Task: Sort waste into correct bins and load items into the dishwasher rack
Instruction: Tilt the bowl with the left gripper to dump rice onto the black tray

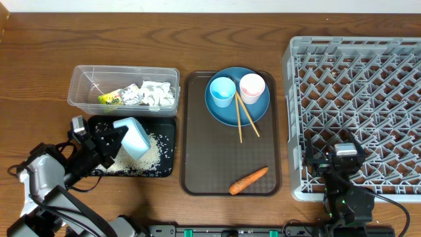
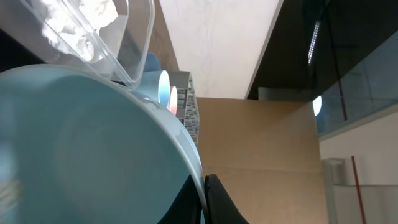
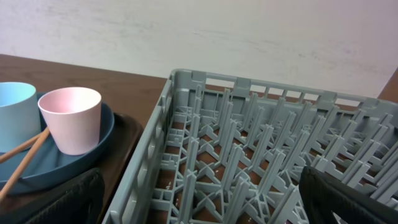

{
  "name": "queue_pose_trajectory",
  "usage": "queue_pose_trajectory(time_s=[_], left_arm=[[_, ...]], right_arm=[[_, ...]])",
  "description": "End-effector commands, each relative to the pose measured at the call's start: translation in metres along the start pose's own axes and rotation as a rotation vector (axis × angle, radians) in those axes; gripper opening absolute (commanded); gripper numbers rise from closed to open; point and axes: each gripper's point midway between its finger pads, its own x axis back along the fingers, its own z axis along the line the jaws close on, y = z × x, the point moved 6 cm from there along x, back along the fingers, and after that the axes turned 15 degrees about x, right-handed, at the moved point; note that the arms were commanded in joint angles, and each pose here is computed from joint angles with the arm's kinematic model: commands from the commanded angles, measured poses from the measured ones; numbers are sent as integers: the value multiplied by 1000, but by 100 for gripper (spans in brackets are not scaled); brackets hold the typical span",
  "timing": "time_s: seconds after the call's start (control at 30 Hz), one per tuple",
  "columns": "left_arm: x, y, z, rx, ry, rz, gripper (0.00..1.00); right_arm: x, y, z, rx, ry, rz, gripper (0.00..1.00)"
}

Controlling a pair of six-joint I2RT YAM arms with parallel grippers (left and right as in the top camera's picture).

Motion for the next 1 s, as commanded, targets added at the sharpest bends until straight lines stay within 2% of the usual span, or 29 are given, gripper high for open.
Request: queue_pose_trajectory(time_s=[0.0,0.07,0.23,0.33,0.4,0.47,0.57,0.67,0.8,0.97], left_arm=[[1,6,0,-125,-14,-10,6],[1,7,1,-126,1,-11,7],[1,-2,1,-21,-1,-2,9],[1,-1,1,-29,0,-3,9],[1,-5,1,74,0,0,7],[1,-6,1,93,0,2,7],[1,0,2,15,4,-4,6],[1,-2,2,56,8,-3,6],[1,1,3,12,20,-5,6],[-1,-2,3,24,24,5,6]], right_arm=[[0,-1,0,-7,-4,5,99],[0,-1,0,-7,-4,5,99],[0,-1,0,-7,-4,5,99],[0,-1,0,-7,-4,5,99],[0,-1,0,-7,-4,5,99],[0,-1,0,-7,-4,5,99],[0,-1,0,-7,-4,5,99],[0,-1,0,-7,-4,5,99],[0,-1,0,-7,-4,5,99],[0,-1,0,-7,-4,5,99]])
